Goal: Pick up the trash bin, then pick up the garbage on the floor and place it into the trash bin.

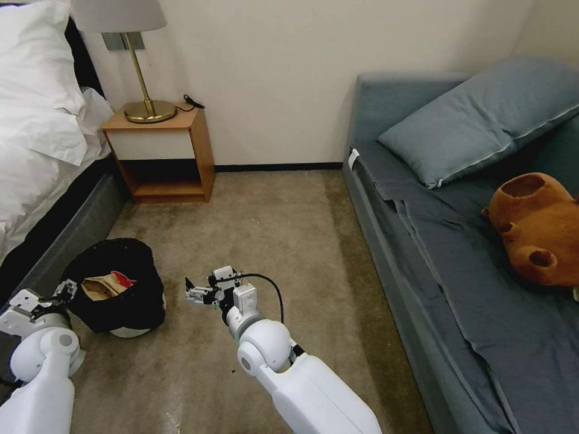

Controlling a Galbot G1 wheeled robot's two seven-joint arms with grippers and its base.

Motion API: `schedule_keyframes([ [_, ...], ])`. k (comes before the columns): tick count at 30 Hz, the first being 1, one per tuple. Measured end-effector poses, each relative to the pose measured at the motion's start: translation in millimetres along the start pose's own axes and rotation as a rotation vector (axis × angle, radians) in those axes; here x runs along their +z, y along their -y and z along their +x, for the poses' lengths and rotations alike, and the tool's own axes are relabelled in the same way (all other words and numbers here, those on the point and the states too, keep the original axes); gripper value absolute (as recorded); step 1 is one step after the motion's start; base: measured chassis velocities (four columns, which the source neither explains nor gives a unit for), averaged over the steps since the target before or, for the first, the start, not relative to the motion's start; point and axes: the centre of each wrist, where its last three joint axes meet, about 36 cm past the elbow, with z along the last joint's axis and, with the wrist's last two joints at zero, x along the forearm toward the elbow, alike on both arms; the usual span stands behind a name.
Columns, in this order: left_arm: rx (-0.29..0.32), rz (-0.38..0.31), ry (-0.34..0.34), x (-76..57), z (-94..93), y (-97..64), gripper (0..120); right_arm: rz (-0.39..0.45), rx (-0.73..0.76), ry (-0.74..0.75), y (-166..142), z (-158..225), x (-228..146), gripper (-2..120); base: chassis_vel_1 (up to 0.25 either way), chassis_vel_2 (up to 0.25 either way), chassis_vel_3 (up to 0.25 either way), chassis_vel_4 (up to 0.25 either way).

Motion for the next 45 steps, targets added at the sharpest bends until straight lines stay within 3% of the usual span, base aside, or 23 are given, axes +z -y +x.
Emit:
schedule_keyframes([
  [1,0.0,0.0,0.0,0.0,0.0,0.0,97,0.0,0.0,0.0,0,0,0,100,0.0,0.0,0.0,0.0],
  [2,-0.006,-0.046,0.024,-1.9,2.1,-3.0,99,-0.001,0.008,-0.004,1,-1,1,100,0.0,0.0,0.0,0.0],
  [3,-0.007,-0.157,0.098,-1.9,4.3,-9.9,100,-0.001,0.019,-0.009,2,-2,3,100,0.0,0.0,0.0,0.0],
  [5,-0.002,-0.195,0.127,-1.7,4.9,-12.2,100,-0.002,0.024,-0.011,3,-2,3,100,0.0,0.0,0.0,0.0],
  [6,0.018,-0.282,0.191,-1.1,7.2,-17.1,100,-0.004,0.034,-0.016,4,-3,4,100,0.0,0.0,0.0,0.0],
  [7,0.018,-0.282,0.191,-1.1,7.2,-17.1,100,-0.004,0.034,-0.016,4,-3,4,100,0.0,0.0,0.0,0.0],
  [9,0.126,-0.417,0.262,0.0,20.8,-18.7,100,-0.022,0.067,-0.029,11,-8,4,100,0.0,0.0,0.0,0.0],
  [13,0.186,-0.442,0.279,-0.4,27.7,-10.3,100,-0.037,0.079,-0.032,16,-10,2,100,0.0,0.0,0.0,0.0],
  [15,0.254,-0.481,0.289,0.6,34.6,2.1,100,-0.051,0.093,-0.025,23,-13,-3,100,0.0,0.0,0.0,0.0],
  [19,0.304,-0.525,0.286,1.5,39.1,9.1,100,-0.057,0.11,-0.016,31,-16,-8,100,0.0,0.0,0.0,0.0],
  [21,0.366,-0.579,0.263,4.5,44.3,17.1,100,-0.055,0.162,-0.012,52,-20,-13,100,0.0,0.0,0.0,0.0],
  [22,0.366,-0.579,0.263,4.5,44.3,17.1,100,-0.055,0.162,-0.012,52,-20,-13,100,0.0,0.0,0.0,0.0],
  [25,0.441,-0.621,0.225,11.9,49.5,33.4,100,-0.054,0.266,-0.018,93,-21,-15,100,0.0,0.0,0.0,0.0],
  [29,0.478,-0.634,0.205,17.7,51.6,47.2,100,-0.051,0.317,-0.028,118,-18,-13,100,0.0,0.0,0.0,0.0],
  [33,0.554,-0.641,0.17,32.1,59.2,78.9,100,-0.05,0.38,-0.038,154,-8,-8,100,0.0,0.0,0.0,0.0],
  [39,0.603,-0.649,0.148,46.5,68.3,96.8,100,-0.051,0.402,-0.034,172,-1,-4,100,0.0,0.0,0.0,0.0],
  [45,0.604,-0.649,0.144,52.6,71.5,100.3,100,-0.053,0.412,-0.039,177,5,1,100,0.0,0.0,0.0,0.0],
])
